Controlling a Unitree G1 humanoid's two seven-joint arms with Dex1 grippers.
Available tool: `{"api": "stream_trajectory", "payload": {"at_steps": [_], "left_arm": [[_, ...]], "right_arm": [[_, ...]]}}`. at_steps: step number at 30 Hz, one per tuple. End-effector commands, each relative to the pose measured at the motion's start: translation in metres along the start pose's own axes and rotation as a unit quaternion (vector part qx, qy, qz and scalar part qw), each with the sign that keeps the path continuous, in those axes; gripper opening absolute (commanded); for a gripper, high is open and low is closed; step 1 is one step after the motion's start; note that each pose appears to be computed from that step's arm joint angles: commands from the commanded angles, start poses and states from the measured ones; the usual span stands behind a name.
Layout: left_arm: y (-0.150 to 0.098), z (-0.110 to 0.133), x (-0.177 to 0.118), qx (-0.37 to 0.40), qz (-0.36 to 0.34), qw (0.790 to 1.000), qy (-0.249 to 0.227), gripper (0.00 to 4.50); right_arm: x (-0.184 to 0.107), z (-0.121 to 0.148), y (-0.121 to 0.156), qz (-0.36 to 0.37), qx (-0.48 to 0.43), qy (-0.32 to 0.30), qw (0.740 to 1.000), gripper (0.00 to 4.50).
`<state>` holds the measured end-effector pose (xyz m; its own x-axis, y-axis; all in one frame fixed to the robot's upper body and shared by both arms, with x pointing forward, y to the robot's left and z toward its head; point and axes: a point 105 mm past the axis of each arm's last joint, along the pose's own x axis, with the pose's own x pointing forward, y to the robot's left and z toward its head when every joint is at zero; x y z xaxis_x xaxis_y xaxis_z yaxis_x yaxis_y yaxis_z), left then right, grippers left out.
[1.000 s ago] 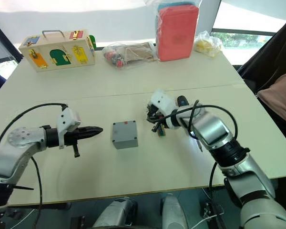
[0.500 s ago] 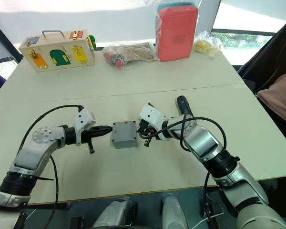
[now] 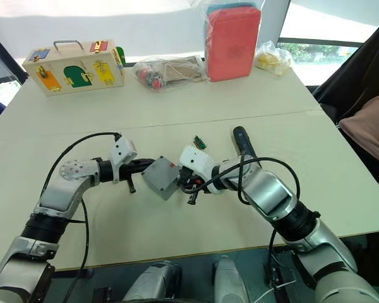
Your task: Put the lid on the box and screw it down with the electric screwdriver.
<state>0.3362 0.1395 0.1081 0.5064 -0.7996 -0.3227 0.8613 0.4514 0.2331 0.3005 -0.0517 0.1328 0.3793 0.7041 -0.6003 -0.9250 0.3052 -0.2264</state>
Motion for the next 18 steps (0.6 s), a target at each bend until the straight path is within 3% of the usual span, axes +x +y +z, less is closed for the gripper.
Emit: {"api": "stream_trajectory", "payload": {"at_steps": [1,10,18], "left_arm": [[-0.001,0.005,-0.022,0.022,-0.009,1.0,0.006,0.0],[-0.023,0.009,-0.053,0.011,-0.046,0.998,0.028,0.0],[-0.03,0.015,-0.036,0.005,-0.026,1.0,0.009,0.0]], "right_arm": [[-0.014,0.017,-0.02,-0.036,-0.041,-0.021,0.998,0.04],[0.005,0.018,-0.04,-0.049,-0.046,-0.032,0.997,0.04],[0.03,0.013,-0.024,-0.008,-0.036,-0.04,0.999,0.04]]}}
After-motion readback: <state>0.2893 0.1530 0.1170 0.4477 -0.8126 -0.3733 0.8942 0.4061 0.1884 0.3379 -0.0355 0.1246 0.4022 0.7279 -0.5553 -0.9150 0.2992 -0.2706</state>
